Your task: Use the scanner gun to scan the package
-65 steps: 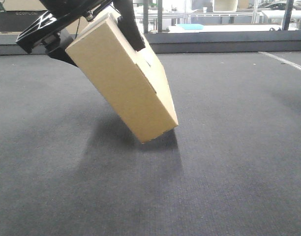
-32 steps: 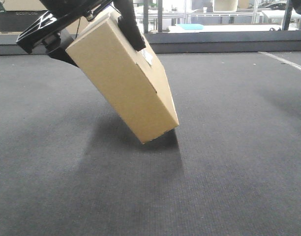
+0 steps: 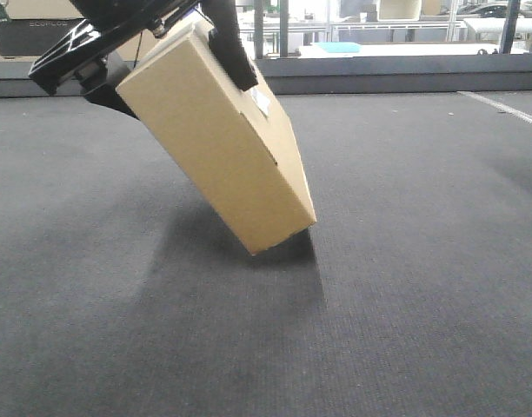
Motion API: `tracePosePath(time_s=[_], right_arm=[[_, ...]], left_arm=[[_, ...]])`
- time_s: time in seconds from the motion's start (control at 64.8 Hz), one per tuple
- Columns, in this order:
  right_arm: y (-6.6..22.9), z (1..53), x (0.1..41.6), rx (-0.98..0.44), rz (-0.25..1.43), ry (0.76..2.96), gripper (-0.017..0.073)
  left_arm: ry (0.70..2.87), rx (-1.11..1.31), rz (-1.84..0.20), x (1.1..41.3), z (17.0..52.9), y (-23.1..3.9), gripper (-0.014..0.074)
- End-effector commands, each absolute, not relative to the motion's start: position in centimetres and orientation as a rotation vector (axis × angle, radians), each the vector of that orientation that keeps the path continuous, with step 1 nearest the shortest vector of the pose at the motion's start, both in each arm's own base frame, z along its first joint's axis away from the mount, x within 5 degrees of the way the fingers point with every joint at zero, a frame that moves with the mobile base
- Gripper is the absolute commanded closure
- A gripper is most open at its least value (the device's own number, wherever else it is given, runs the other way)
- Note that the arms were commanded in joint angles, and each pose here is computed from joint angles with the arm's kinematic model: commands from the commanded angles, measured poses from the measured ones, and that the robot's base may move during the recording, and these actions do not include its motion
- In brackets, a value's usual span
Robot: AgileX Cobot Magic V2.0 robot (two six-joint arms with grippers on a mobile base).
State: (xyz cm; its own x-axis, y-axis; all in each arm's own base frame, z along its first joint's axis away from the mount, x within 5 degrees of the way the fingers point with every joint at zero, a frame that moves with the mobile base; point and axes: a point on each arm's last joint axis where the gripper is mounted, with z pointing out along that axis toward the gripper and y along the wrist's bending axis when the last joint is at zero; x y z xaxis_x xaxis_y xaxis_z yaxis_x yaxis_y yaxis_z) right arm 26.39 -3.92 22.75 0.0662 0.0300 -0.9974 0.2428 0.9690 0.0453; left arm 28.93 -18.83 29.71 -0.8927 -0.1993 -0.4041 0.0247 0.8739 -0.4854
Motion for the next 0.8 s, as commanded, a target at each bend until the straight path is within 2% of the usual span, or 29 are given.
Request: tracePosePath(time_s=[0.0,0.093,0.324,0.787], right_arm=[[-4.2,23.0,27.0,0.258,-0.106,1.380,0.0728],[-4.3,22.1,27.5,0.258,-0.114,1.352,0.0728],[-4.4,19.2,28.3,0.336,-0.036,1.436,0.0728],[-4.4,18.8,28.4,0.337,-0.037,1.451,0.0728]], left_arm=[[2.573,-0.128,-0.703,28.9,30.2,-19.0,0.0705],[2.573,-0.128,-0.703,28.9,30.2,-19.0,0.0705],[2.572,-0.125,-0.699,28.9,30.2,-19.0,0.0705],[2.565,-0.120,-0.694,28.9,30.3,-18.9,0.0705]])
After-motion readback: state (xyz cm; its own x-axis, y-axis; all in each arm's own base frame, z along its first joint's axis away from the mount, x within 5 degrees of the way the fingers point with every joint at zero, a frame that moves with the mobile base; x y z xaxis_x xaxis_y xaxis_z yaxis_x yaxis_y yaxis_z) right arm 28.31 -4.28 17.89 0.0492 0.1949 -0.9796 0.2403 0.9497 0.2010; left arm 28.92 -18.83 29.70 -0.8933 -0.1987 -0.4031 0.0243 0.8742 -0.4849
